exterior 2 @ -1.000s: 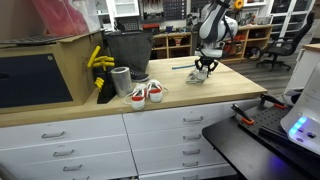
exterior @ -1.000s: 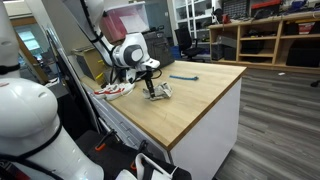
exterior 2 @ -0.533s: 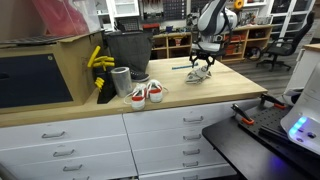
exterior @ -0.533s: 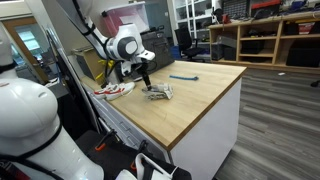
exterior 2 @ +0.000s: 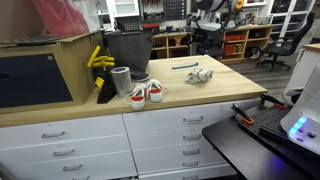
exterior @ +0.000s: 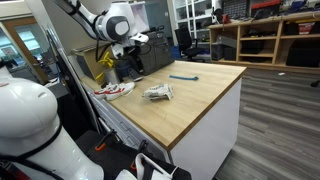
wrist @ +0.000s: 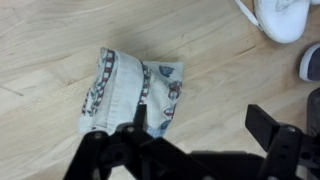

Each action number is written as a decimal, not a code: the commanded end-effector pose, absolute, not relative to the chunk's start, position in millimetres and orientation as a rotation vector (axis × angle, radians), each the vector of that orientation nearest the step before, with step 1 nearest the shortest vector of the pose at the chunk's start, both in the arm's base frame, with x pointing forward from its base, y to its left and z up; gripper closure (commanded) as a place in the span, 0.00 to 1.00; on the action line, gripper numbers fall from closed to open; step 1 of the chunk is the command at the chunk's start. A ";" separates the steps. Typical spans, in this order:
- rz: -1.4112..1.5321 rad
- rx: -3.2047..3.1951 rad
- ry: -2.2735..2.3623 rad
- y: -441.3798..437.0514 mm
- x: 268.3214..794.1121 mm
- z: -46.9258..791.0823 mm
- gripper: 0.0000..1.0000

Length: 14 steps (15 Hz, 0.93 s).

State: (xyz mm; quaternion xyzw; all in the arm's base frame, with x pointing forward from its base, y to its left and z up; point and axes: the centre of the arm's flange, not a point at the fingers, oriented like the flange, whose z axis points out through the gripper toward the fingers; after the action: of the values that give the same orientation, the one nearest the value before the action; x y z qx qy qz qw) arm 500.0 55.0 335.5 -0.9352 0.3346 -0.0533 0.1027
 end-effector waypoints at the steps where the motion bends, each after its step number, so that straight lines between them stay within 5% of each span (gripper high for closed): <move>1: -0.035 -2.798 0.926 50.0 520.4 327.4 0.00; 6: 0.081 -2.908 0.977 38.2 537.2 280.0 0.00; 7: 0.079 -2.943 0.960 34.9 540.7 269.0 0.25; 14: 0.095 -3.073 0.892 26.5 546.8 222.8 0.73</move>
State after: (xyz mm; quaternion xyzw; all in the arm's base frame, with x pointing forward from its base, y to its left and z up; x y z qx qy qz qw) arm 537.7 23.7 230.6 -0.9580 0.2841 0.0348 -0.0160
